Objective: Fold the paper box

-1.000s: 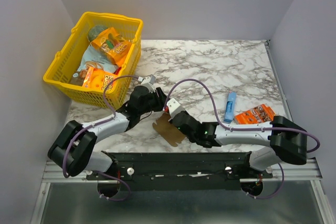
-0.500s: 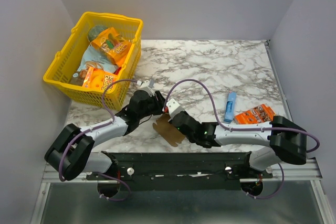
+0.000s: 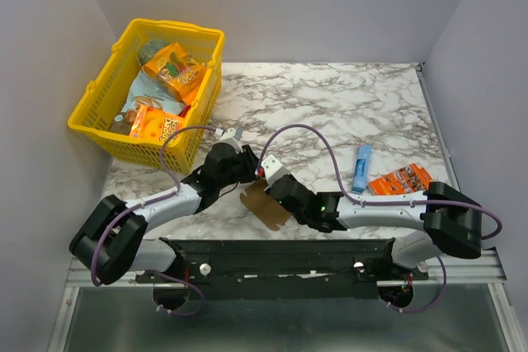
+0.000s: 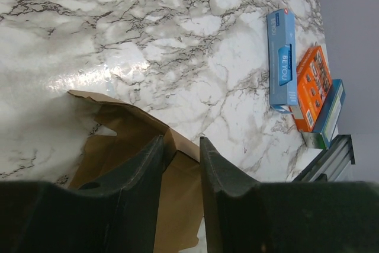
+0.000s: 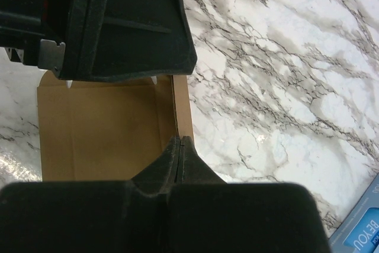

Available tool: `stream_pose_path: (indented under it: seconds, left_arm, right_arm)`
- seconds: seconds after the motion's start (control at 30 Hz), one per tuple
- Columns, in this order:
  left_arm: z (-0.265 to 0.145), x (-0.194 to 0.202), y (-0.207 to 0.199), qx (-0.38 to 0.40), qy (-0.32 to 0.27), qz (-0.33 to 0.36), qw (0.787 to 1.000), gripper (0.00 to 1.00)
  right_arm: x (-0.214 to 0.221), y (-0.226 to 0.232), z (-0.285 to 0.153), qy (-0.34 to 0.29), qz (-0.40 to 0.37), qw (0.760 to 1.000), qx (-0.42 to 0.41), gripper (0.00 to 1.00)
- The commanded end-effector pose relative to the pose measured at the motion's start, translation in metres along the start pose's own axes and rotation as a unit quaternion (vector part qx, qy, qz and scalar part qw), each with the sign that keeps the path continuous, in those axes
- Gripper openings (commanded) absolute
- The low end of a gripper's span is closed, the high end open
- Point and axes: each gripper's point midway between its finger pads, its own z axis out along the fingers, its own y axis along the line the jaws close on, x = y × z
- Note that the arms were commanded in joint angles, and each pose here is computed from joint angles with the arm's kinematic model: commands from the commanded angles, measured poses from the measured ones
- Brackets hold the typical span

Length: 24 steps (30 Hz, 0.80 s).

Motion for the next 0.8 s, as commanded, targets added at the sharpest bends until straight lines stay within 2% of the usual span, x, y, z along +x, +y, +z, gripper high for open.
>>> stream_pose_path:
  seconds: [0.0, 0.33, 0.43, 0.5, 0.53, 0.63, 0.77]
  left_arm:
    - [0.003, 0.004, -0.005, 0.01, 0.004, -0.007, 1.0, 0.36]
    - [0.008, 0.012, -0.021, 0.053, 0.016, -0.039, 0.998, 0.24]
    - [0.008, 0.011, -0.024, 0.062, 0.015, -0.043, 0.997, 0.24]
    - [0.007, 0.009, -0.025, 0.066, 0.009, -0.033, 0.997, 0.31]
    - [0.006, 0.006, -0.025, 0.064, 0.004, -0.028, 0.998, 0.46]
    - [-0.004, -0.007, -0.019, 0.057, -0.022, -0.008, 0.998, 0.76]
    - [-0.029, -0.024, -0.014, 0.059, -0.069, 0.029, 0.995, 0.85]
  right_arm:
    - [0.032, 0.003, 0.003, 0.052, -0.026, 0.998, -0.005, 0.01]
    - [0.033, 0.002, 0.004, 0.054, -0.029, 0.998, -0.001, 0.01]
    - [0.033, 0.002, 0.004, 0.055, -0.029, 0.998, -0.001, 0.01]
    - [0.03, 0.001, 0.003, 0.051, -0.026, 0.998, 0.0, 0.01]
    - [0.029, 0.0, 0.002, 0.049, -0.025, 0.998, 0.002, 0.01]
    - [0.032, -0.01, -0.001, 0.059, -0.032, 0.998, 0.013, 0.01]
    - [0.03, -0.022, -0.007, 0.054, -0.018, 0.998, 0.012, 0.01]
